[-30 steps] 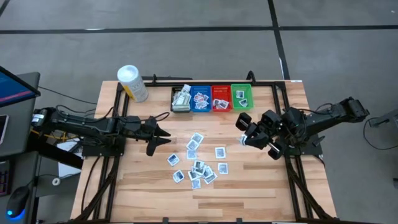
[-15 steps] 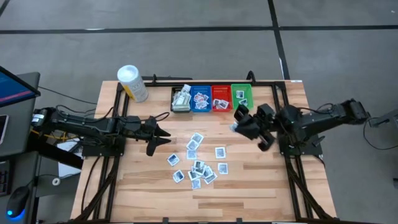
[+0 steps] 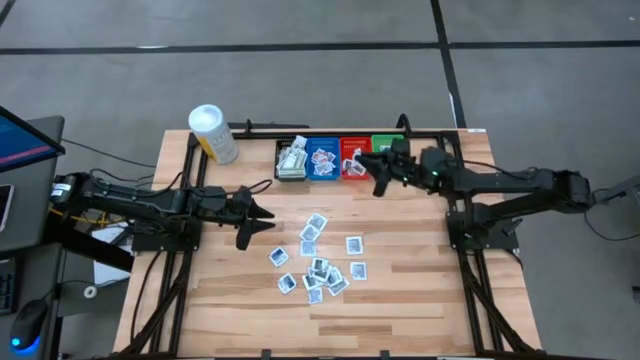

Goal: Pick & Place First Aid Supplies
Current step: Put the gray towelette pack in the red bin

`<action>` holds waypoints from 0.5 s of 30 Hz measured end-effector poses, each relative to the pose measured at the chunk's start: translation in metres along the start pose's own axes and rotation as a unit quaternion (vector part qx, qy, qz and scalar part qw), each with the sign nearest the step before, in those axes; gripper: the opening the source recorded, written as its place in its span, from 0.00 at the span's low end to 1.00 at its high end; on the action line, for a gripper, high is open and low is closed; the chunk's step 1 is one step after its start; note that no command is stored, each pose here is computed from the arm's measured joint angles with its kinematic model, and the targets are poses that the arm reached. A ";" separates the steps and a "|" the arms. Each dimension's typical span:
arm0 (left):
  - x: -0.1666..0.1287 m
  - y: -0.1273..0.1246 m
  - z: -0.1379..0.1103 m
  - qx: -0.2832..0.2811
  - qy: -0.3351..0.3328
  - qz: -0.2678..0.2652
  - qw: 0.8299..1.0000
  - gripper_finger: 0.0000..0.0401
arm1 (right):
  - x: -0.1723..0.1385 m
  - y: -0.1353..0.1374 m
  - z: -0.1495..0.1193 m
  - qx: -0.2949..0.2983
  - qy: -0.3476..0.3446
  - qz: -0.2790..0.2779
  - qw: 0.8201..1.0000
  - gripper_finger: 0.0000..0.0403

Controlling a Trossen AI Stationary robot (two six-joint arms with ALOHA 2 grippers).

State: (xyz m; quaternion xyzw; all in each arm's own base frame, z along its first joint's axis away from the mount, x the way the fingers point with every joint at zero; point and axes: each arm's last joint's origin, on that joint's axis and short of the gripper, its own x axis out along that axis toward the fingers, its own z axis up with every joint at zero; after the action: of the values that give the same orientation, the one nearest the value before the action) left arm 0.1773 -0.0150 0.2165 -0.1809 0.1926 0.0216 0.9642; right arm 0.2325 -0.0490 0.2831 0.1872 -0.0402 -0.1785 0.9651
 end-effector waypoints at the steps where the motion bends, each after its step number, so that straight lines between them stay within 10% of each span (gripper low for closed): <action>1: 0.000 0.000 0.000 0.000 0.000 0.000 1.000 0.38 | 0.003 -0.006 -0.002 -0.003 0.010 -0.015 1.000 0.12; 15: 0.000 0.007 0.003 0.007 -0.029 0.070 0.997 0.38 | 0.037 -0.078 -0.050 -0.009 0.154 -0.150 0.977 0.12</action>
State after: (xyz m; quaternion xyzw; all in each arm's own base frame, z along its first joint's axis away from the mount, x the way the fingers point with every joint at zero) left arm 0.1774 -0.0077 0.2168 -0.1599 0.1770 0.0934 0.9666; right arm 0.2487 -0.1128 0.2075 0.2076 0.1387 -0.2903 0.9238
